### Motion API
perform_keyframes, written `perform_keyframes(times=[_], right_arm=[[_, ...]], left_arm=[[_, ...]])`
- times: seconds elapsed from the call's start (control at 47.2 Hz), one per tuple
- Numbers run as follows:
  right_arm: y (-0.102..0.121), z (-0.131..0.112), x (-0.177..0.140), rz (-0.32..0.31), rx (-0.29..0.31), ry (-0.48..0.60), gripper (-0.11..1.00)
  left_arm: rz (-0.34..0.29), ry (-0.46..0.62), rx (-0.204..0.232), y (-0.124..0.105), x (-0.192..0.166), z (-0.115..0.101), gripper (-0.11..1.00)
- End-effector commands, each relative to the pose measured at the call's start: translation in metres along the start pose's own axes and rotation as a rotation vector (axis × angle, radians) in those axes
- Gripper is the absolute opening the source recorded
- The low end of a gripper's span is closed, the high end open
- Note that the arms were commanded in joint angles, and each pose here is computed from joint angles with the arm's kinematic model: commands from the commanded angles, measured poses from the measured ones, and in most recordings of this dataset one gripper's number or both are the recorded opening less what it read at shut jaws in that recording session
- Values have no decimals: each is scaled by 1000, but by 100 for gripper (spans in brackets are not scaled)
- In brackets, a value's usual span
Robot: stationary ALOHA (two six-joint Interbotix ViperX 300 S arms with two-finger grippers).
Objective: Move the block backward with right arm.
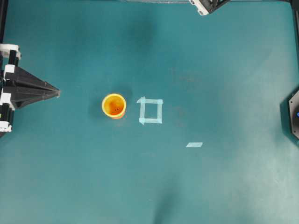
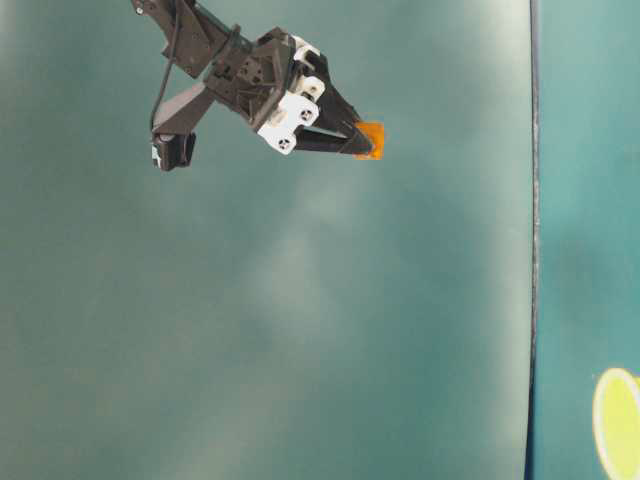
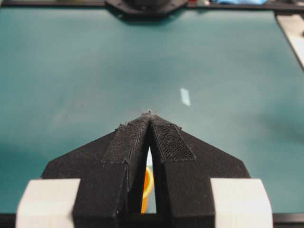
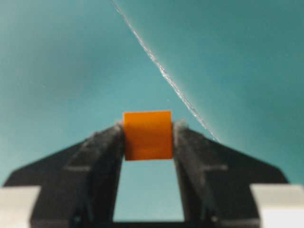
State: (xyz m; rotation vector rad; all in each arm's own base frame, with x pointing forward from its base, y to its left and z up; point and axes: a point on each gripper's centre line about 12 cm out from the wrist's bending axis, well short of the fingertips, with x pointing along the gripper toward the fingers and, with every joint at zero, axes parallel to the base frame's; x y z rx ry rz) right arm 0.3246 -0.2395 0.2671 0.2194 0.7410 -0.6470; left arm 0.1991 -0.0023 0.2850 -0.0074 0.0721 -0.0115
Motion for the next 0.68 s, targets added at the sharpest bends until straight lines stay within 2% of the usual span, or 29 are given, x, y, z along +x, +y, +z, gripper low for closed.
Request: perform_keyframes(times=[0.0,0.657], right_arm=[[-1,7,-7,1,5,-32,40],[0,6,-6,2,4,-29,40]], left_arm=[[0,-26,2,0,1,11,0],[0,-26,2,0,1,11,0]])
